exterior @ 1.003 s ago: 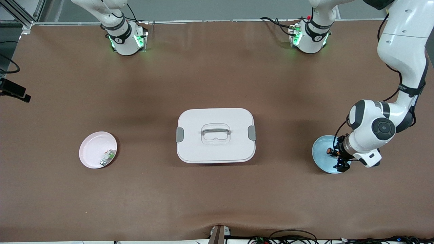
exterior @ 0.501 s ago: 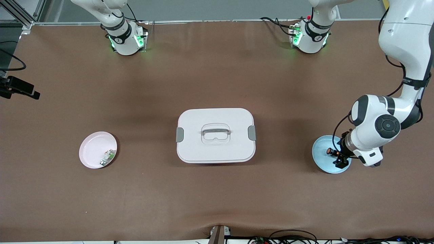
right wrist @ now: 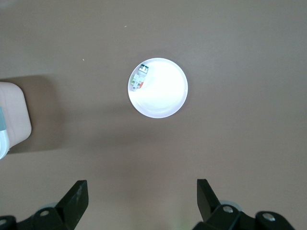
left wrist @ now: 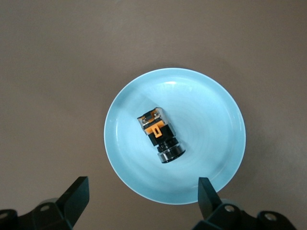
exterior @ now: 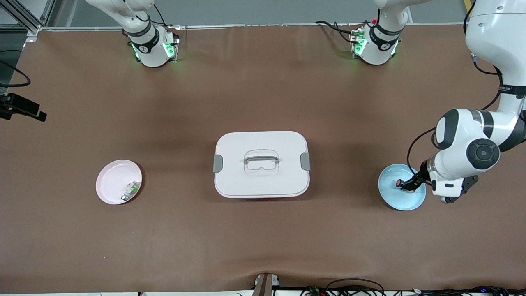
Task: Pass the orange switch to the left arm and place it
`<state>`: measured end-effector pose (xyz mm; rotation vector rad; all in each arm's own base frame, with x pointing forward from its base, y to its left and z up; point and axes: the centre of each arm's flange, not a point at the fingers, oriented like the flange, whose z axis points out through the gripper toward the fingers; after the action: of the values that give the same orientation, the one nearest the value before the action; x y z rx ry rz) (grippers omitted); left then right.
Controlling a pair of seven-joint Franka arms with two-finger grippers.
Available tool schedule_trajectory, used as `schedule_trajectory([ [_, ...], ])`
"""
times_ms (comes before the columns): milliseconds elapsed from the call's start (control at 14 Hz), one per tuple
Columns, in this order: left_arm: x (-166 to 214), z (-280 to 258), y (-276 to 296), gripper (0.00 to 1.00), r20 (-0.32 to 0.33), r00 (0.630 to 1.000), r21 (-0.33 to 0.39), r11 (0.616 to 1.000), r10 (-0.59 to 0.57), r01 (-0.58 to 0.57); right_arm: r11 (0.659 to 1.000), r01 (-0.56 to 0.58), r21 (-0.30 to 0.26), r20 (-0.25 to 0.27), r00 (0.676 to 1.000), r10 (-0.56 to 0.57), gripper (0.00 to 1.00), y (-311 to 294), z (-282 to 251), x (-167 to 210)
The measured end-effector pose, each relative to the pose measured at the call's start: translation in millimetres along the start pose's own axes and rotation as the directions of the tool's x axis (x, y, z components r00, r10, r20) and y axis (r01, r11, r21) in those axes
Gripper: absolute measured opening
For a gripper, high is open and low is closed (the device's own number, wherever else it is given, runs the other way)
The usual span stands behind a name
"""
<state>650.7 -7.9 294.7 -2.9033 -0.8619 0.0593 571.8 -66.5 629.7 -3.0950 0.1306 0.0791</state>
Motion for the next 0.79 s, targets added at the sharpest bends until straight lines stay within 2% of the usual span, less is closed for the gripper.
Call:
schedule_trajectory([
  [287,-1,-23,1,1.0,-0.022,0.974,-0.03,0.974,0.224,-0.224,1.0,-0.003,-0.022,-0.015,1.0,0.002,1.0,2,-1,2],
  [573,-7,-79,1,1.0,-0.093,0.96,-0.062,0.961,0.265,-0.271,0.999,-0.023,-0.023,-0.017,1.0,0.023,1.0,2,-2,2],
  [788,-20,-130,-13,1.0,-0.114,0.94,-0.028,0.945,0.321,-0.326,0.999,-0.036,-0.022,-0.022,0.999,0.036,1.0,2,-2,2],
])
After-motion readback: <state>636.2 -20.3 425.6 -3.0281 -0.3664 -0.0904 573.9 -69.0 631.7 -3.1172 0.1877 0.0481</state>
